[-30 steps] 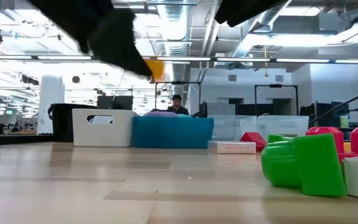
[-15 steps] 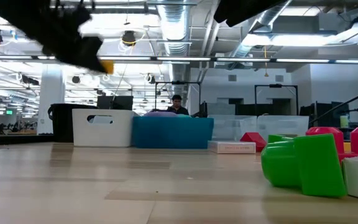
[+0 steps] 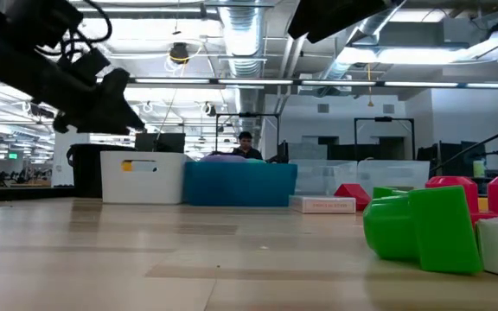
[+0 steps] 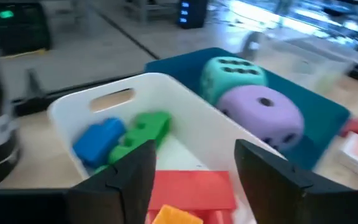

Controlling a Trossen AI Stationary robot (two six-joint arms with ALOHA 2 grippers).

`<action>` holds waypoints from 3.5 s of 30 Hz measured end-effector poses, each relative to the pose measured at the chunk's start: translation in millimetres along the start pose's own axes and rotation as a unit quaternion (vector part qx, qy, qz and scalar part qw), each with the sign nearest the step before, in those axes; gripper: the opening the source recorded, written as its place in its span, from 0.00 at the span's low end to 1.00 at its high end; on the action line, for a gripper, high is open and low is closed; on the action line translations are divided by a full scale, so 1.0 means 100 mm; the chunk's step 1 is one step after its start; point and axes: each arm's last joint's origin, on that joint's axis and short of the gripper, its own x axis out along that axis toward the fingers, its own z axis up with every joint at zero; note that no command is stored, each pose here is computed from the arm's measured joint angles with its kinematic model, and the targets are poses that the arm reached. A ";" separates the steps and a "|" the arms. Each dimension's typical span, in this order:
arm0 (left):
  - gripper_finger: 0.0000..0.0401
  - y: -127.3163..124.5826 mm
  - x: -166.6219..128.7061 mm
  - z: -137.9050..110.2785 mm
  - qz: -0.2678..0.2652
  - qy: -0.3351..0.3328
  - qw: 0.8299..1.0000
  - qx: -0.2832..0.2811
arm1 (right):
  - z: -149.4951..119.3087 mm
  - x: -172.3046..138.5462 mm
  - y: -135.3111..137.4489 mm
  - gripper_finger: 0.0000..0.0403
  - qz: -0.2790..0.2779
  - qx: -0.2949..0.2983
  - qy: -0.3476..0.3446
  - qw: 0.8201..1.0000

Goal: Pick & Place Toys
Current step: Put the small yellow game piece into the right transparent bin

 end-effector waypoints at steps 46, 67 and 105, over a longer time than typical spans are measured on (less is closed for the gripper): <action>0.65 -0.76 -0.24 0.63 -0.494 -0.178 0.851 0.018 | -0.55 -0.63 0.08 0.50 0.039 0.172 0.114 0.978; 0.63 -0.94 -0.25 0.91 -0.476 -0.219 0.847 0.091 | -1.57 -0.21 -0.13 0.50 -0.016 0.087 0.230 0.969; 0.59 -0.95 -0.22 0.84 -0.487 -0.154 0.858 0.059 | -0.87 -0.29 -0.17 0.22 -0.081 0.161 0.172 0.969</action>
